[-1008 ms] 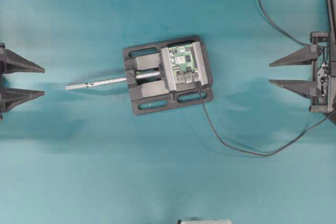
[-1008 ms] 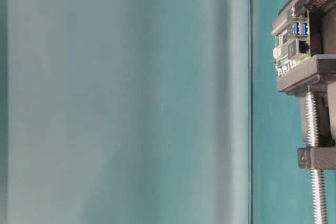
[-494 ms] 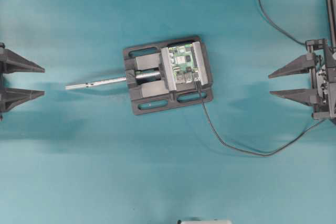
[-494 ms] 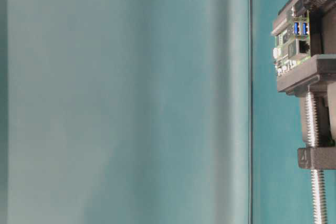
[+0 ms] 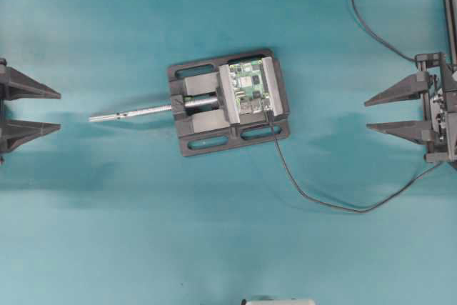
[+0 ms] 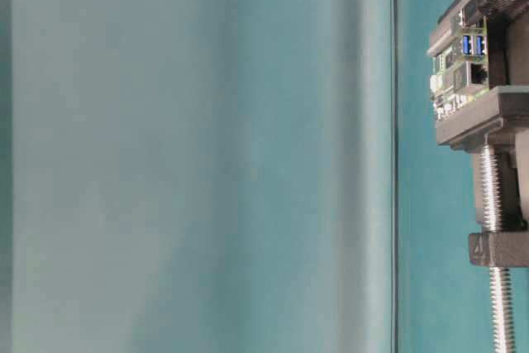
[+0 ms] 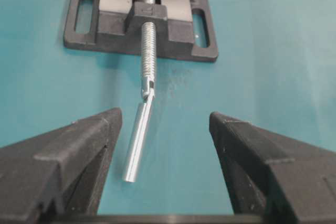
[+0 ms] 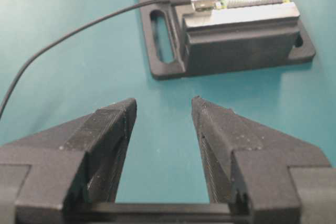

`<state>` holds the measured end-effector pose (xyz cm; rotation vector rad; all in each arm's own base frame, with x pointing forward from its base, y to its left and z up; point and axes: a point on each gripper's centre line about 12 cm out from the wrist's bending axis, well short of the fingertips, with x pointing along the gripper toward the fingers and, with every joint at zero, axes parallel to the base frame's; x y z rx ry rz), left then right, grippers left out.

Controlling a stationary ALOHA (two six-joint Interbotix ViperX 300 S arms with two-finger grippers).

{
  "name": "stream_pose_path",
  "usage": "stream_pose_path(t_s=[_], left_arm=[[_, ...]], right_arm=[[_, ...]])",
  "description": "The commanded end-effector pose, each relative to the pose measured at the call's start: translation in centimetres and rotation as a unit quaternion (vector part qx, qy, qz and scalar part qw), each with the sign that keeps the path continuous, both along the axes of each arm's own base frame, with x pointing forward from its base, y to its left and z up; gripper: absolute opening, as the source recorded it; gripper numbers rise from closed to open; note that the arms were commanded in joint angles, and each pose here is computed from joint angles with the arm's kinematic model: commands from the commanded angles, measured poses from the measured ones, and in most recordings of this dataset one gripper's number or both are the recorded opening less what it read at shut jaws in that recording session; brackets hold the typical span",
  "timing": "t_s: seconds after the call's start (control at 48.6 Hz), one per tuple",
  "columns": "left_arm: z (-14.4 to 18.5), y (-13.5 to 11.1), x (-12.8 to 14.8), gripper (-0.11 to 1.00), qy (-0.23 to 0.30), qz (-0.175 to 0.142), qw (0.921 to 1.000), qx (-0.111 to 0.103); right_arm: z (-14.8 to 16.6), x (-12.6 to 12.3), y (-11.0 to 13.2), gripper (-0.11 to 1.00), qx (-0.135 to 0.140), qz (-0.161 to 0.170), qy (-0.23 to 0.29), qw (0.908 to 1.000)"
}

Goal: Insert the USB into the fixed PCB.

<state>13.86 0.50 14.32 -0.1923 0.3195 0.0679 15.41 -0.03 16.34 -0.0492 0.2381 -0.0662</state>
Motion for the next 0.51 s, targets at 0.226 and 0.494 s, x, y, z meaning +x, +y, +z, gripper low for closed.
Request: stream_pose_path(t_s=[0.226,0.494], left_arm=[[0.37,0.03,0.19,0.85,-0.006,0.0,1.0,0.002],[0.37,0.03,0.19,0.85,-0.006,0.0,1.0,0.002]], right_arm=[[0.96,0.49,0.07,0.53,0.001,-0.001,-0.011,0.9999],[1.33,0.63,0.13,0.53,0.002,0.0,-0.017,0.9999]])
